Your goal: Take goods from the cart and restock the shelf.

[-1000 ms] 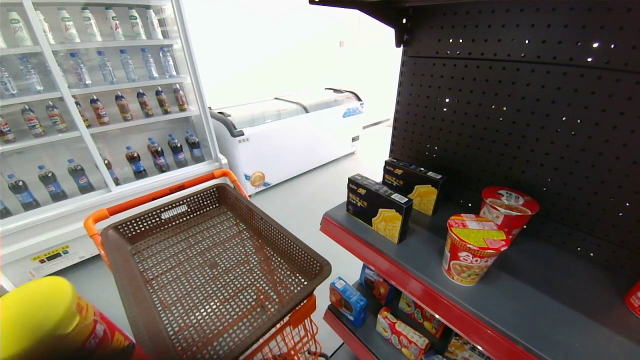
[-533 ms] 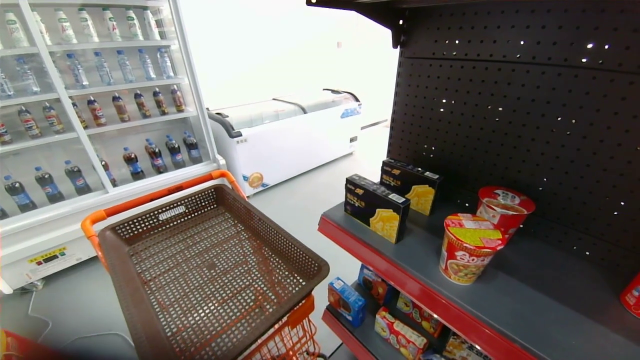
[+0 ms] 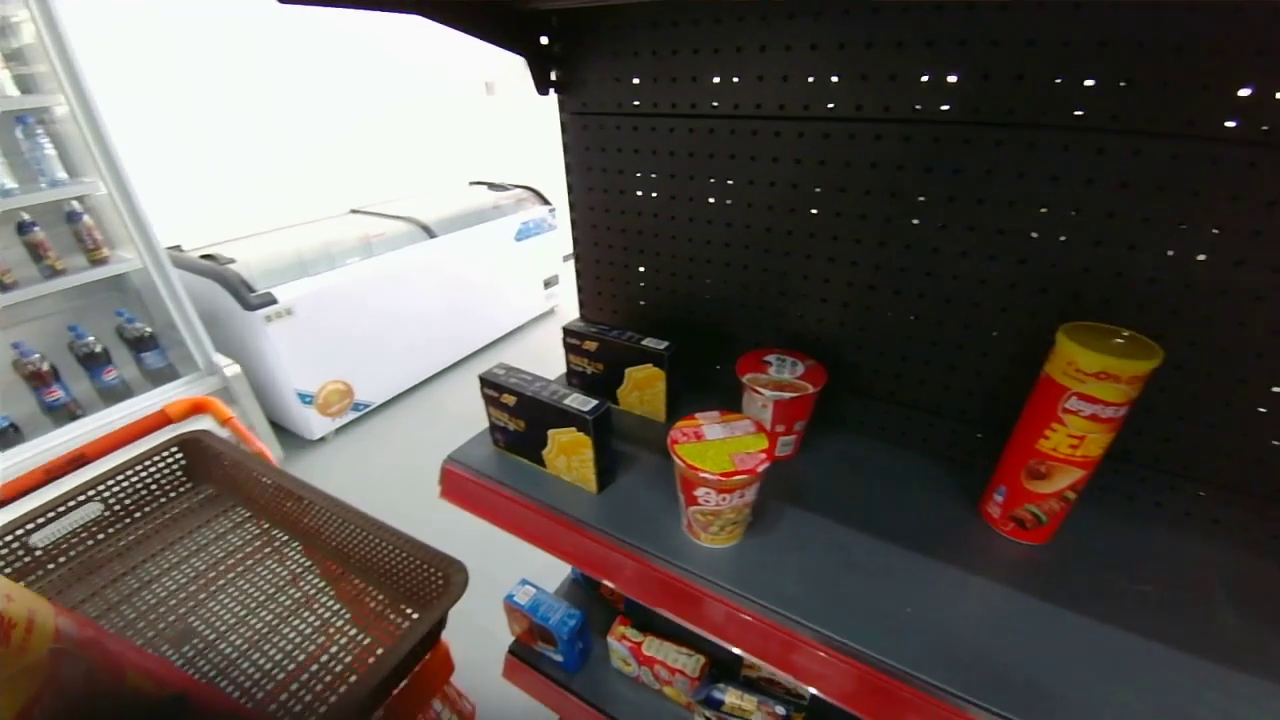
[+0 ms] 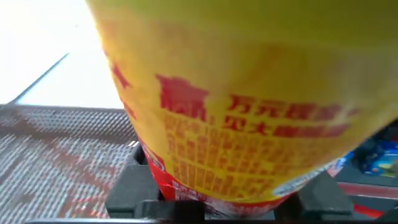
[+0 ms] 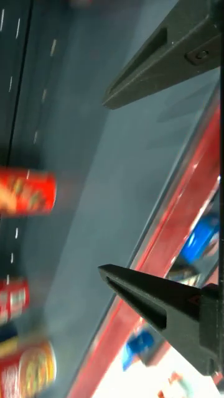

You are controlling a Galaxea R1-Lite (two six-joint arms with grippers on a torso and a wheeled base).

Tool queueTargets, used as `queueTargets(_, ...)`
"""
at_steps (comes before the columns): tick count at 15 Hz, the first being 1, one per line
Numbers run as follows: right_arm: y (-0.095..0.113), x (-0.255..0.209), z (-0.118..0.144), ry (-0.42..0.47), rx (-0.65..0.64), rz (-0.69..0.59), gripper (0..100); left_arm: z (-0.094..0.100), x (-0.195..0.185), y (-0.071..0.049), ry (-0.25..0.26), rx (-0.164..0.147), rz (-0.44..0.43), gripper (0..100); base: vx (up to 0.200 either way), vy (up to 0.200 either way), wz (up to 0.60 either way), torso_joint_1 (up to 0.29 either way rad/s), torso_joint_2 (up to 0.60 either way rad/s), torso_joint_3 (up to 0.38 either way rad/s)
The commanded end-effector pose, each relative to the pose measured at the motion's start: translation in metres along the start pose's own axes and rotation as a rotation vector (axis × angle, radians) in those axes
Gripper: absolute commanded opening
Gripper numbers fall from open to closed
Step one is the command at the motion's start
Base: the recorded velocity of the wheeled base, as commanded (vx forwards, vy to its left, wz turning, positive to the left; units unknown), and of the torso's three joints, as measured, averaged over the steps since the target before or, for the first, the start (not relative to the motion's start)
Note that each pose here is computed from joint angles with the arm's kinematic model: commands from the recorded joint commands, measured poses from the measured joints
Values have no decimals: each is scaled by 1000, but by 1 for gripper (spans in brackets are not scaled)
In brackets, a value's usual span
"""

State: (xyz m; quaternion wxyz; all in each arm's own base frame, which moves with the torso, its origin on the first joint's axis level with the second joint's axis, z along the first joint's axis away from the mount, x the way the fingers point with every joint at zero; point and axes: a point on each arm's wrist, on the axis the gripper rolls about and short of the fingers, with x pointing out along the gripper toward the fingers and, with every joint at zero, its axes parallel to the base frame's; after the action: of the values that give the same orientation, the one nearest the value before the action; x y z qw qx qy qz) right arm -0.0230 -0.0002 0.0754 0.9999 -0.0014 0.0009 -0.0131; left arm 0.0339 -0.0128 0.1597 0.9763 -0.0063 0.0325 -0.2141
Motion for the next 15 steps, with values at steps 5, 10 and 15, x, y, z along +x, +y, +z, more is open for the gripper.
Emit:
queueTargets(5,0,0,0,1,0,-1,100,3,7,1,30,-5,-2,0,0,0,-480,3,1,1)
queueTargets(10,0,0,0,1,0,-1,100,13,10,1,33,-9,-12,0,0,0,0,0,0,0)
queueTargets(15,0,0,0,1,1,9,100,16,9,2,53,-16,36,0,0,0,-240,-1,1,2)
